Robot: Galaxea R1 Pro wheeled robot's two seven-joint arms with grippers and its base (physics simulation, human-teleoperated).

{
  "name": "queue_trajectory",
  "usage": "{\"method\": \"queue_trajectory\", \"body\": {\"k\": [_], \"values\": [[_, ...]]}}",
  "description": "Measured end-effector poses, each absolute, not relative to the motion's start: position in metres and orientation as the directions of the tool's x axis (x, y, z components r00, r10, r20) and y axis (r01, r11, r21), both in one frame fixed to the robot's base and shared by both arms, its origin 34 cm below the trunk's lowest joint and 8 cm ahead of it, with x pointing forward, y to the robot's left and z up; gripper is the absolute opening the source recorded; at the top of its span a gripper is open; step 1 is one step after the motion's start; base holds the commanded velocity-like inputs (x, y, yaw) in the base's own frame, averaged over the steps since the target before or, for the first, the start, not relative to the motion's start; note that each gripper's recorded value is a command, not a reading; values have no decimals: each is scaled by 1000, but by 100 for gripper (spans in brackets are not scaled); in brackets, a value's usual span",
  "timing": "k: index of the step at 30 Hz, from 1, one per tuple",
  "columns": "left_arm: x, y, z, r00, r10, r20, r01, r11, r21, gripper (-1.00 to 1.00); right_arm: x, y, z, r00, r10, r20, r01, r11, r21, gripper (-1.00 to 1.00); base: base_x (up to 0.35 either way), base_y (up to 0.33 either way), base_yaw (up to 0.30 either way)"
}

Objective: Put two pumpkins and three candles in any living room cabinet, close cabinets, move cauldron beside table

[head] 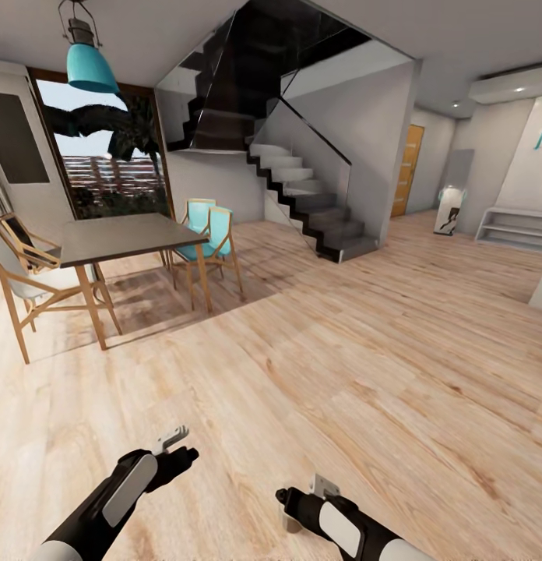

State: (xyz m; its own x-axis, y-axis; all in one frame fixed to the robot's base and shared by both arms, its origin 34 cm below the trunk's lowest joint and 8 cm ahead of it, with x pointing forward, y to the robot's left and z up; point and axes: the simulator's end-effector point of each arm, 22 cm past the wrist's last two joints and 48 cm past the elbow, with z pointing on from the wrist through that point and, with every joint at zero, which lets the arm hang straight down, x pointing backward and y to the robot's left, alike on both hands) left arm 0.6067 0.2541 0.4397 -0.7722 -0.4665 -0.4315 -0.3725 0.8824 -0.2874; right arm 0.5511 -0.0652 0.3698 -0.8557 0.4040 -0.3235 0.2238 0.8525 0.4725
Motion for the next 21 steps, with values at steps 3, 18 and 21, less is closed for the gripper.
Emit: {"method": "queue_trajectory", "body": {"k": [3,18,21], "values": [[604,254,432,-778,-462,-425,-370,884,-285,100,551,-67,364,-851,408,-330,226,852,472,100,0,0,0],[593,251,398,-787,-457,-414,-365,886,-285,100,548,-64,334,-842,406,-354,214,855,473,100,0,0,0],[592,250,391,-787,-458,-414,-365,886,-286,100,546,-65,326,-843,406,-354,214,856,471,100,0,0,0]]}}
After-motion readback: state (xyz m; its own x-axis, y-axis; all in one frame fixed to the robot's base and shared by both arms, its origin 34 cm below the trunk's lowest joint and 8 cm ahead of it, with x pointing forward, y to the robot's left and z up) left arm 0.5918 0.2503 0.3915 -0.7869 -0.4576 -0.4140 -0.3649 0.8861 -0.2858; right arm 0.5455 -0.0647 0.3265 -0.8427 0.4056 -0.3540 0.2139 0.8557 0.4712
